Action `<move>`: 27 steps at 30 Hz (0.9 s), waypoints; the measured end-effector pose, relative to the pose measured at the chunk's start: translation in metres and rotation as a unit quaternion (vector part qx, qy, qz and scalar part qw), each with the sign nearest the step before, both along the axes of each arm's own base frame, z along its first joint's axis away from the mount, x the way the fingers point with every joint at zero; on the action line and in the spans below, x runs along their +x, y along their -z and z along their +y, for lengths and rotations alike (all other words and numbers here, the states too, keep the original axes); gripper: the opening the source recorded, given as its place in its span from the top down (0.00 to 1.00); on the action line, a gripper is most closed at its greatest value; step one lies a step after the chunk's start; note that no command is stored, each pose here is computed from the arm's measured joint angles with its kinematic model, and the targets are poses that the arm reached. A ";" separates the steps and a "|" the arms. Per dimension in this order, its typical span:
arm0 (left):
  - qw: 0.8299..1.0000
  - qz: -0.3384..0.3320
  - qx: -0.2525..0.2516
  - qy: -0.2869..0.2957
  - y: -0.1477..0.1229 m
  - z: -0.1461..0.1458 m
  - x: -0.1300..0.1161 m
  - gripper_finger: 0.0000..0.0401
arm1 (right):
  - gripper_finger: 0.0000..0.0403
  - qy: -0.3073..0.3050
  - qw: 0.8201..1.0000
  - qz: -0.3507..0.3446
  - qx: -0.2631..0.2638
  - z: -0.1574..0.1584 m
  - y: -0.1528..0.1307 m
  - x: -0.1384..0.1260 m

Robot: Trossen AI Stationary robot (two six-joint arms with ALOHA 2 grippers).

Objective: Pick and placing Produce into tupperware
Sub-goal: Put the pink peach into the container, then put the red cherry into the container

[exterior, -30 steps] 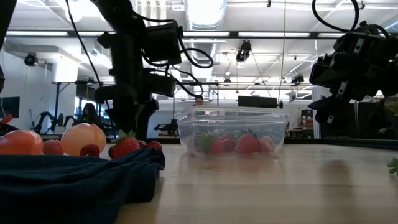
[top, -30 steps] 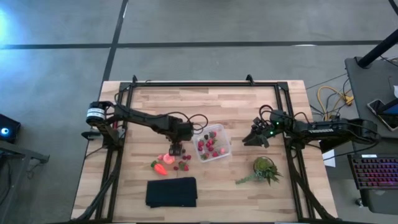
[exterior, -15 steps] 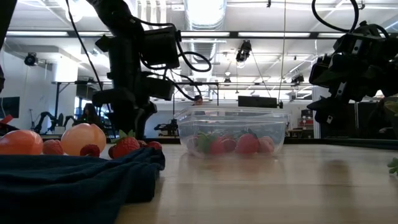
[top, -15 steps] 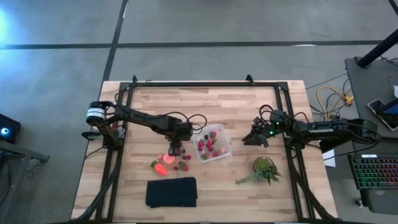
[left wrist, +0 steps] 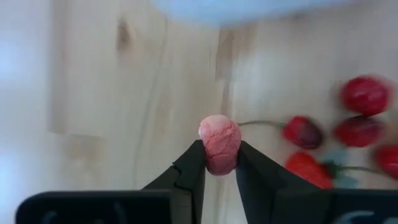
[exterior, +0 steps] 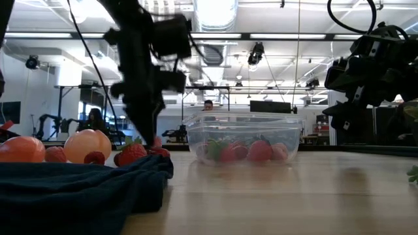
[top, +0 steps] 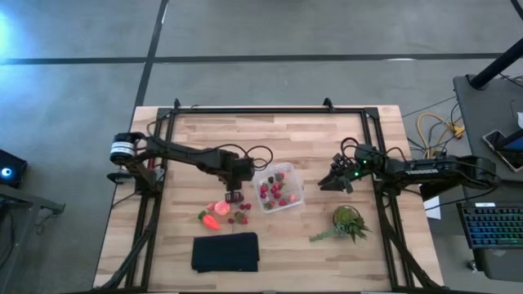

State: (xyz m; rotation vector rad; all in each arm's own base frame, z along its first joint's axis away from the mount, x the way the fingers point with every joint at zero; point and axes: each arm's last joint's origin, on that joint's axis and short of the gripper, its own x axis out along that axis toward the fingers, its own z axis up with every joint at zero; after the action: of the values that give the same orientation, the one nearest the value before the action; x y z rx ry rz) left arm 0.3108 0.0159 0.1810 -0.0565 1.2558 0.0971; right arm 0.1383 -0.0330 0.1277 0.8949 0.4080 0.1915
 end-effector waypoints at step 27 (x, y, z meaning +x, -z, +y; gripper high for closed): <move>0.975 -0.158 -0.112 -0.108 -0.069 -0.004 0.049 0.52 | 0.46 0.001 1.000 0.001 0.002 0.000 0.000 0.000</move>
State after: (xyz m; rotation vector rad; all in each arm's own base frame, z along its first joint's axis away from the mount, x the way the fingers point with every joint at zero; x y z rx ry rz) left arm 0.3600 0.0123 0.2496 -0.3898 0.9342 0.1278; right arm 0.1383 -0.0330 0.1276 0.9001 0.4092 0.1900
